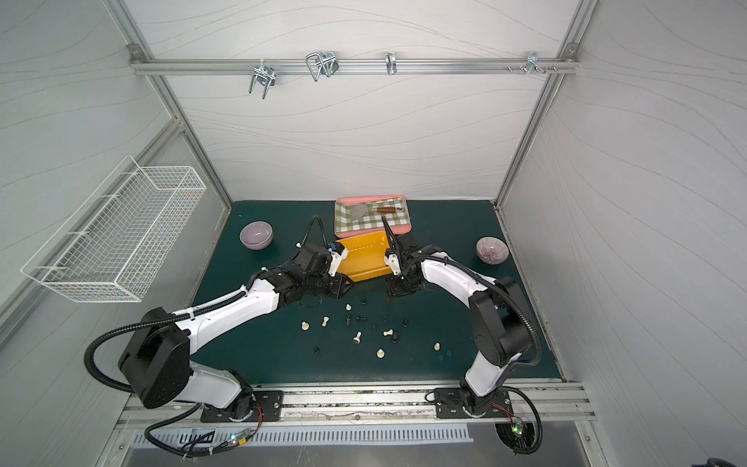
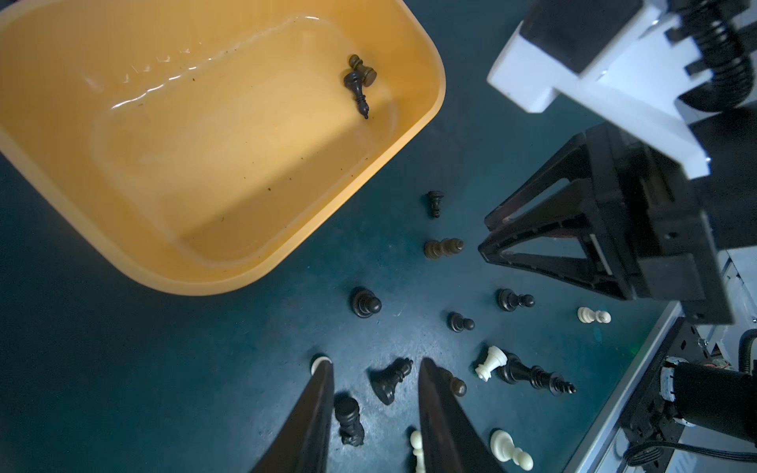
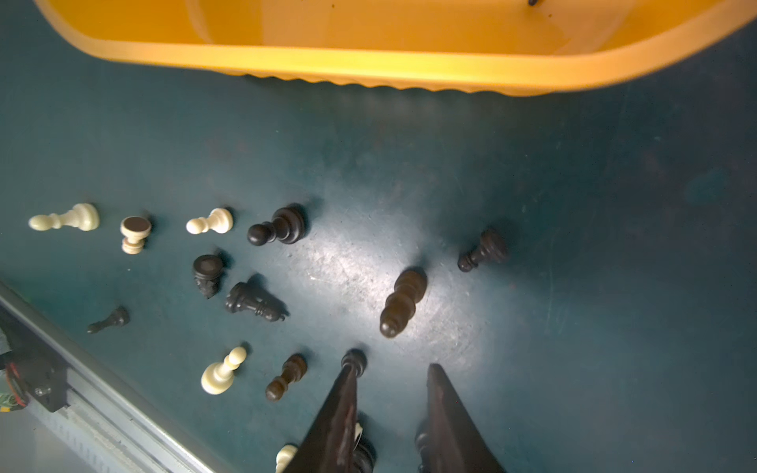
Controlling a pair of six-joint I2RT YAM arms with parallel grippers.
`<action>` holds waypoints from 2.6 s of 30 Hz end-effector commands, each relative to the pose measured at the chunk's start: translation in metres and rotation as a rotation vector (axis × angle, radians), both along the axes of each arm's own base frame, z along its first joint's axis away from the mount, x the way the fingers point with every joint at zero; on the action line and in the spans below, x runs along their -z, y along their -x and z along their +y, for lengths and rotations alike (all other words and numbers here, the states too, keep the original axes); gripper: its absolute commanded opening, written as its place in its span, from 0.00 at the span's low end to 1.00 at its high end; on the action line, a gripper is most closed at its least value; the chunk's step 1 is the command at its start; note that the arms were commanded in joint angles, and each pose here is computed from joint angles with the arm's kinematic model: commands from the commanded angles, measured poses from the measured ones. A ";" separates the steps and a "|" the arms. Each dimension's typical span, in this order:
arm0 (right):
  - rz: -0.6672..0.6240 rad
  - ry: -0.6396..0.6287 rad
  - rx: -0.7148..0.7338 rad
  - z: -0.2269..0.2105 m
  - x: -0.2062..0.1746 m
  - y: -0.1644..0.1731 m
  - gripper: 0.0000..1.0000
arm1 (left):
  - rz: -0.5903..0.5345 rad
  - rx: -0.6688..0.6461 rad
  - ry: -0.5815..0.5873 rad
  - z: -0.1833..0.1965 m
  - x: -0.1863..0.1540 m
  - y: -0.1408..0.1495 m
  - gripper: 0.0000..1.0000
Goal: Put the chess pieces into the storage box
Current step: Pick up the chess piece at the center of the board, then place the chess piece in the storage box.
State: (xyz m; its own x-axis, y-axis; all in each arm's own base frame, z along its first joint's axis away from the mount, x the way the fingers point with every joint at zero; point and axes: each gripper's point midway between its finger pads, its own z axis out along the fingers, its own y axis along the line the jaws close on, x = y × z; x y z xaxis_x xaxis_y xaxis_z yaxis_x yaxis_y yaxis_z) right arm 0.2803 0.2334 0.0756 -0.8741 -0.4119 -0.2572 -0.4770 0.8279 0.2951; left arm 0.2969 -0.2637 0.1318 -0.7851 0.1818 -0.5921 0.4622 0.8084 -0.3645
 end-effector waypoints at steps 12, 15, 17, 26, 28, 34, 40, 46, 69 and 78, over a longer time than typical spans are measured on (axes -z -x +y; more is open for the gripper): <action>0.032 0.046 -0.059 0.013 0.019 -0.003 0.31 | -0.014 -0.014 0.033 -0.001 -0.005 0.001 0.36; 0.038 0.057 -0.060 0.012 0.023 -0.002 0.31 | -0.019 -0.014 0.032 -0.001 -0.006 0.001 0.36; 0.040 0.064 -0.059 0.011 0.025 -0.002 0.29 | -0.021 -0.016 0.029 0.000 -0.006 0.001 0.36; 0.039 0.083 -0.056 0.009 0.030 -0.003 0.21 | -0.015 -0.013 0.030 -0.001 -0.004 0.001 0.36; 0.040 0.081 -0.055 0.010 0.030 -0.003 0.18 | -0.017 -0.012 0.030 -0.001 -0.005 0.001 0.36; 0.041 0.069 -0.052 0.012 0.028 -0.003 0.13 | -0.017 -0.004 0.027 -0.003 -0.007 0.000 0.36; 0.021 0.008 -0.061 0.019 0.006 -0.003 0.12 | -0.021 -0.001 0.021 -0.003 -0.010 -0.001 0.36; -0.042 -0.128 -0.024 0.021 -0.046 -0.024 0.12 | -0.029 0.001 0.016 -0.003 -0.014 -0.002 0.36; -0.162 -0.172 0.108 0.036 -0.064 -0.172 0.12 | -0.063 -0.028 0.038 0.003 -0.026 0.000 0.36; -0.115 -0.122 0.163 0.029 -0.029 -0.198 0.12 | -0.052 -0.028 0.055 0.002 -0.028 0.001 0.36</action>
